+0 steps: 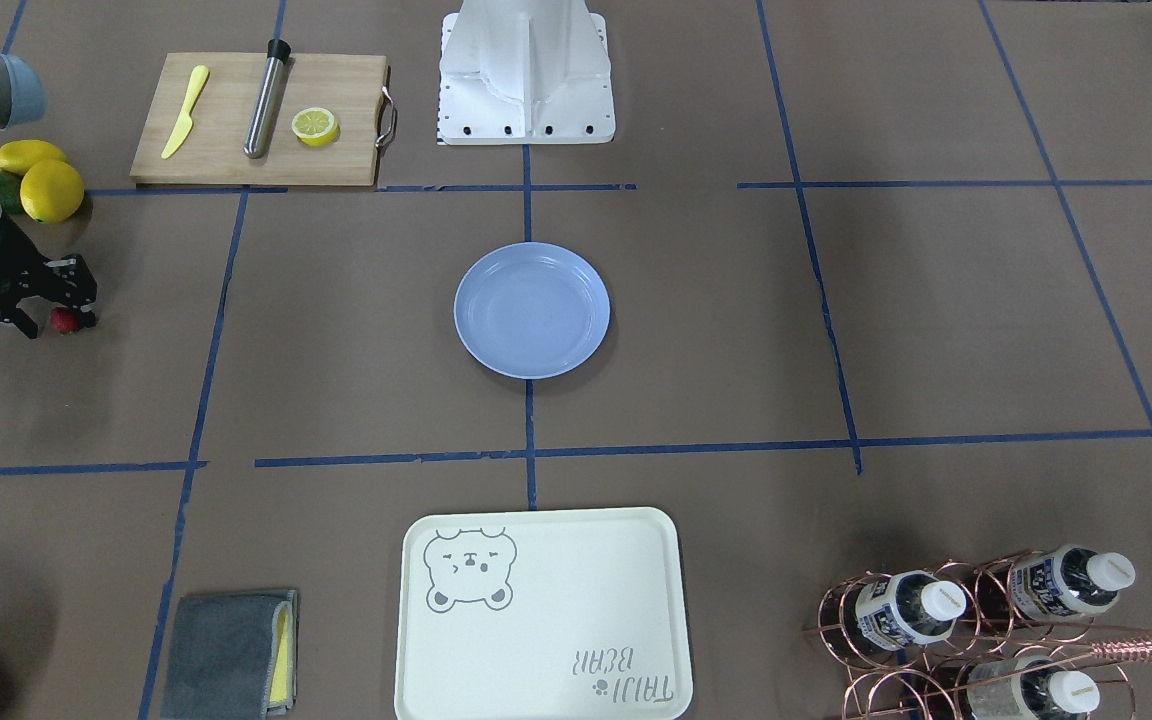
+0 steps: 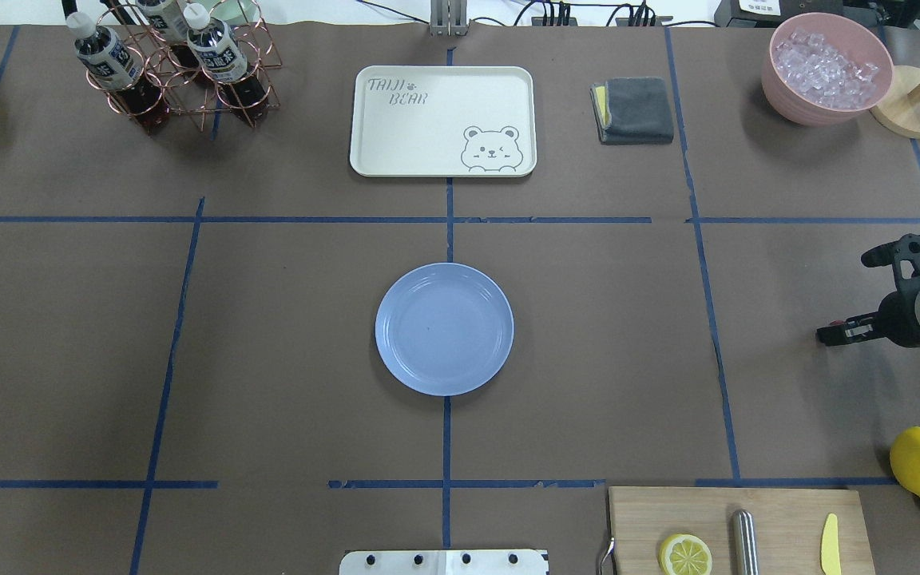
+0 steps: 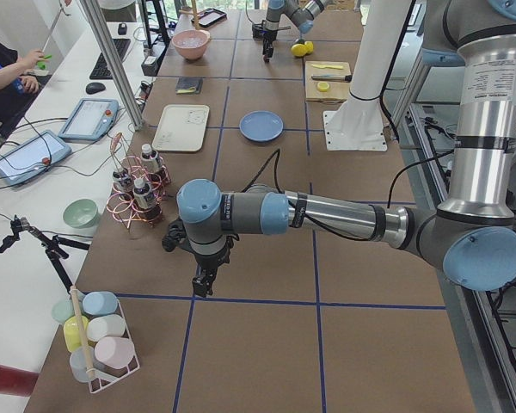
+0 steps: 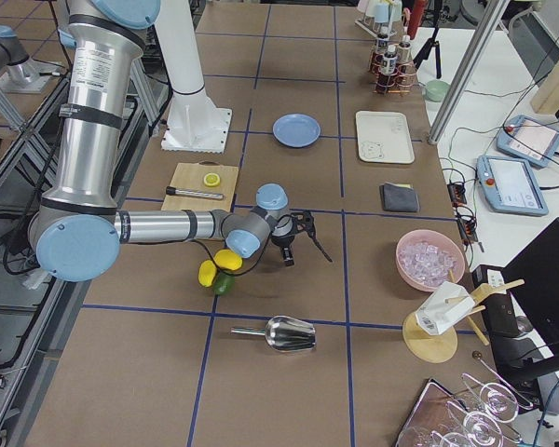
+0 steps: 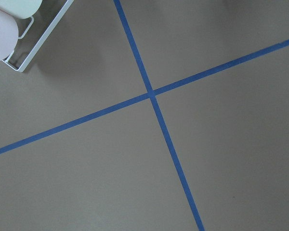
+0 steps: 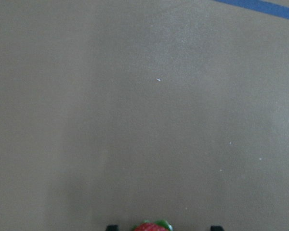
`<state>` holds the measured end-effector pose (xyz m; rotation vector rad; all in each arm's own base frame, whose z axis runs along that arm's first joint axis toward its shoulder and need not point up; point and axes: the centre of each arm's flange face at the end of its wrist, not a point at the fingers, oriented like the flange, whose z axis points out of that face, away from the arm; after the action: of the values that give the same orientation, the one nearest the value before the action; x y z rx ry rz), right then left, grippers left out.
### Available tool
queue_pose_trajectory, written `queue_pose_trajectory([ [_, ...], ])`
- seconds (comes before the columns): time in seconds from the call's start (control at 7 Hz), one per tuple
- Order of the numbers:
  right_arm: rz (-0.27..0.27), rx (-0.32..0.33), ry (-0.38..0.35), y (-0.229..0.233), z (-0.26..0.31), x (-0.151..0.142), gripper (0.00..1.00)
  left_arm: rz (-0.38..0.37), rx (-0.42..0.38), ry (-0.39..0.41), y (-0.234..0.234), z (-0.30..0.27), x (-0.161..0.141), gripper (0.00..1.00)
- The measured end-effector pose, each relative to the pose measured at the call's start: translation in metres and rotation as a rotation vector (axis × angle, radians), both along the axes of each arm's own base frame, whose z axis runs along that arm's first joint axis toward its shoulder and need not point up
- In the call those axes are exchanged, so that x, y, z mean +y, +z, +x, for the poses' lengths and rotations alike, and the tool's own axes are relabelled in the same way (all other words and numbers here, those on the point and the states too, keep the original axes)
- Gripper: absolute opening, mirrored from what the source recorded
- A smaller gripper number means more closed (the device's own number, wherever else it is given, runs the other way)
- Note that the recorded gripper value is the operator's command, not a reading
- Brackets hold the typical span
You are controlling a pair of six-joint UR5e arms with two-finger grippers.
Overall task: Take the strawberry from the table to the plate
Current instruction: 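Carry the strawberry with the right gripper over the light blue plate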
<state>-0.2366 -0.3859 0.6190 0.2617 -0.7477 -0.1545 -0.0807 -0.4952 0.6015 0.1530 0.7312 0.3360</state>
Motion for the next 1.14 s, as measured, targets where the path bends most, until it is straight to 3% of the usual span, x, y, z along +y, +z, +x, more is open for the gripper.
queue_pose_trajectory([
  [0.29, 0.011, -0.015, -0.001, -0.01, -0.001, 0.0, 0.0, 0.0, 0.0, 0.0, 0.0, 0.0, 0.0, 1.0],
  [0.57, 0.01, -0.067, 0.033, -0.051, -0.01, -0.005, 0.0, -0.002, 0.0, 0.0, 0.001, 0.0, 0.001, 1.0],
  [0.86, -0.07, -0.112, 0.092, -0.159, -0.078, -0.03, 0.0, -0.002, 0.0, 0.0, 0.001, 0.0, 0.001, 1.0],
  [1.14, -0.141, -0.091, 0.144, -0.281, -0.188, -0.032, 0.0, 0.001, 0.0, 0.001, 0.0, 0.0, 0.0, 1.0],
])
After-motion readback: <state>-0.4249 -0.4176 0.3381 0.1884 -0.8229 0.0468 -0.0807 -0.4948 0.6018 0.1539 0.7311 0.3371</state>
